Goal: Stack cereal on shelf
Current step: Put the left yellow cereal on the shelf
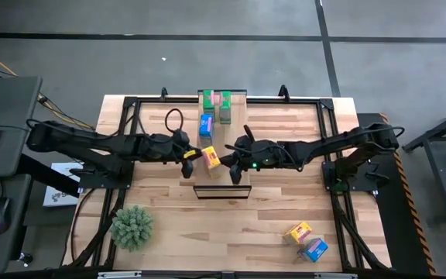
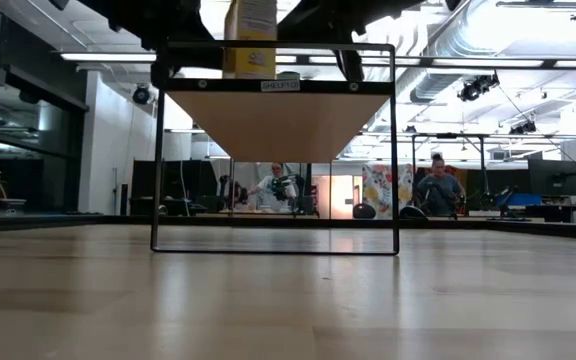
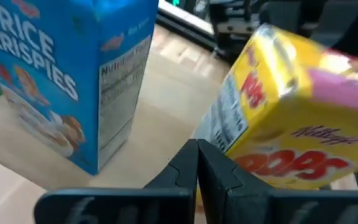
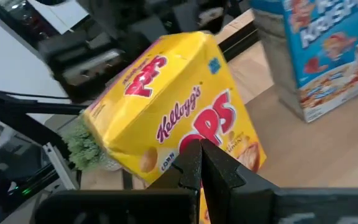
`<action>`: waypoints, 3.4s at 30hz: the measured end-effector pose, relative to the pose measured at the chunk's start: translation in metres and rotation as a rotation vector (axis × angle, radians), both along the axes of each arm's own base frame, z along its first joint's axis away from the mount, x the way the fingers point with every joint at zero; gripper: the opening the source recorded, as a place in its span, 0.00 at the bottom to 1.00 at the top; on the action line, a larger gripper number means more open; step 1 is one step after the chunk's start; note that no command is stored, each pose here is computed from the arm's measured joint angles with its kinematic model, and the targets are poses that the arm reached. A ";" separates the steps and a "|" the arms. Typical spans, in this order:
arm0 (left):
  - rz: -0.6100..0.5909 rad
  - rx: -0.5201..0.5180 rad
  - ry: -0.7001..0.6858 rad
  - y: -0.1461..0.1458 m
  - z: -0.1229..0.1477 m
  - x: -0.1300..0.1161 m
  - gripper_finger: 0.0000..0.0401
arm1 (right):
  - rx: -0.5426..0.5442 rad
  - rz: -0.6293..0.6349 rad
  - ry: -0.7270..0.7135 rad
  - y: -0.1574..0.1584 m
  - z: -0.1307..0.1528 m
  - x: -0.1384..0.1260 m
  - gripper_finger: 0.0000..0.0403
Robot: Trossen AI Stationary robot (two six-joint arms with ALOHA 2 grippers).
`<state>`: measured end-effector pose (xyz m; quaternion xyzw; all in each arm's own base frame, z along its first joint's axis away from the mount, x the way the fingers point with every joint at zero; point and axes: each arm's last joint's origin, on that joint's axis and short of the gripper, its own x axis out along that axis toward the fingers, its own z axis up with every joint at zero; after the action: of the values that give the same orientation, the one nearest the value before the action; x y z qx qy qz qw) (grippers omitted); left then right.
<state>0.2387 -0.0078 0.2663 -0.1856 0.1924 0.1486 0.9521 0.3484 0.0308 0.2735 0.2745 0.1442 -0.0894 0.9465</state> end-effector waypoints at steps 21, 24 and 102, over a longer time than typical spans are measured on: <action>0.039 -0.097 -0.005 0.010 0.024 -0.050 0.00 | 0.034 -0.004 -0.006 0.004 0.000 0.000 0.00; -0.063 -0.176 -0.065 -0.003 0.022 -0.051 0.00 | 0.035 0.002 -0.002 0.004 0.000 0.000 0.00; -0.039 -0.251 -0.171 -0.001 0.008 -0.022 0.00 | 0.027 -0.016 0.019 -0.014 -0.002 0.026 0.00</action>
<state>0.2164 -0.0089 0.2746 -0.3111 0.1313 0.0883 0.9371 0.3748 0.0171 0.2711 0.2878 0.1521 -0.0977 0.9405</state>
